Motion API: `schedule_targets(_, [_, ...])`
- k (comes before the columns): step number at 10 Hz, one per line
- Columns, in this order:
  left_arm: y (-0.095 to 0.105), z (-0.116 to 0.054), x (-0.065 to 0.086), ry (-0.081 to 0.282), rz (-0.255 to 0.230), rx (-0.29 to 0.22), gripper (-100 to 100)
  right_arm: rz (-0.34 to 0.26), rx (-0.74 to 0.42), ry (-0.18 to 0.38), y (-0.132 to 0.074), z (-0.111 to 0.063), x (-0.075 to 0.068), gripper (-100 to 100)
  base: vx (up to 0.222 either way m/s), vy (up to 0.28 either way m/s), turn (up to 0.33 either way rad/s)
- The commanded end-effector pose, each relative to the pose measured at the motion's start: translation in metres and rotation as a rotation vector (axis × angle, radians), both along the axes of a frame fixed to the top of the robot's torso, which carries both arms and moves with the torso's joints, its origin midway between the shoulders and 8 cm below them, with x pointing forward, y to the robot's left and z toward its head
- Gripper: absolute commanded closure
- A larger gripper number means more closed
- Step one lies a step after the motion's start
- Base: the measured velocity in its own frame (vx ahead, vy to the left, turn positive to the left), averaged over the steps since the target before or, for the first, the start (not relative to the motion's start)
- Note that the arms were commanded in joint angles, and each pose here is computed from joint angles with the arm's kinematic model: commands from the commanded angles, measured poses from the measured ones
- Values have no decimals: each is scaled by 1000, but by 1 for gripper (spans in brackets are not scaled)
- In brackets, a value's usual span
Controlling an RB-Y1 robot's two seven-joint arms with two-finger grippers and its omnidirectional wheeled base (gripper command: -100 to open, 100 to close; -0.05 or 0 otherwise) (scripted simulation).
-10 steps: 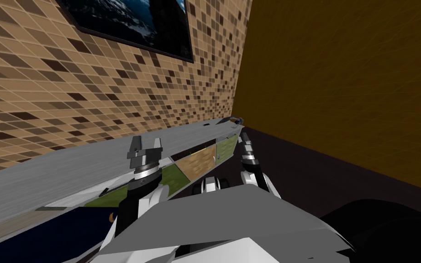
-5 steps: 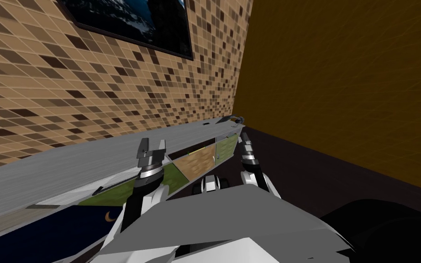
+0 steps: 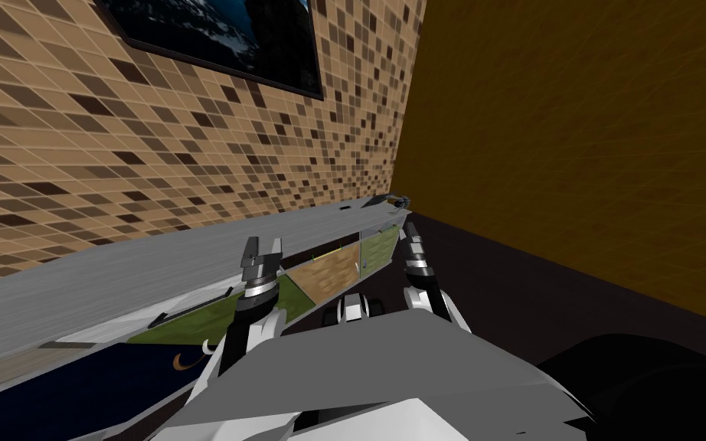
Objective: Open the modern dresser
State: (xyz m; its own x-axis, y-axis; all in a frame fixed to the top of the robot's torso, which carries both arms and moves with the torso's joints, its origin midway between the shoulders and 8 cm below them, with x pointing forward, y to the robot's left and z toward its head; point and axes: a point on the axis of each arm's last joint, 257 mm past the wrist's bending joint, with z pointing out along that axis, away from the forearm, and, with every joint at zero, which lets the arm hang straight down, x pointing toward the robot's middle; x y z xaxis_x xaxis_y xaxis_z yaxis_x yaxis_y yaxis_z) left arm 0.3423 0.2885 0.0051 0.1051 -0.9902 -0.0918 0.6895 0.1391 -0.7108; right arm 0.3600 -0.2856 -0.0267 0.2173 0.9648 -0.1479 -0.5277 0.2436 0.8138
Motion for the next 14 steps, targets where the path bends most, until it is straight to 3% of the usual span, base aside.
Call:
schedule_targets(1, [5,-16,5,0,-1,-1,-100,0,0,0,0,0,0,0,19,-67,45])
schedule_targets(8, [16,-55,16,31,7,-13,-100,0,0,0,0,0,0,0,12,-45,27])
schedule_targets(14, [28,-99,23,61,18,-34,-100,0,0,0,0,0,0,0,14,-50,35])
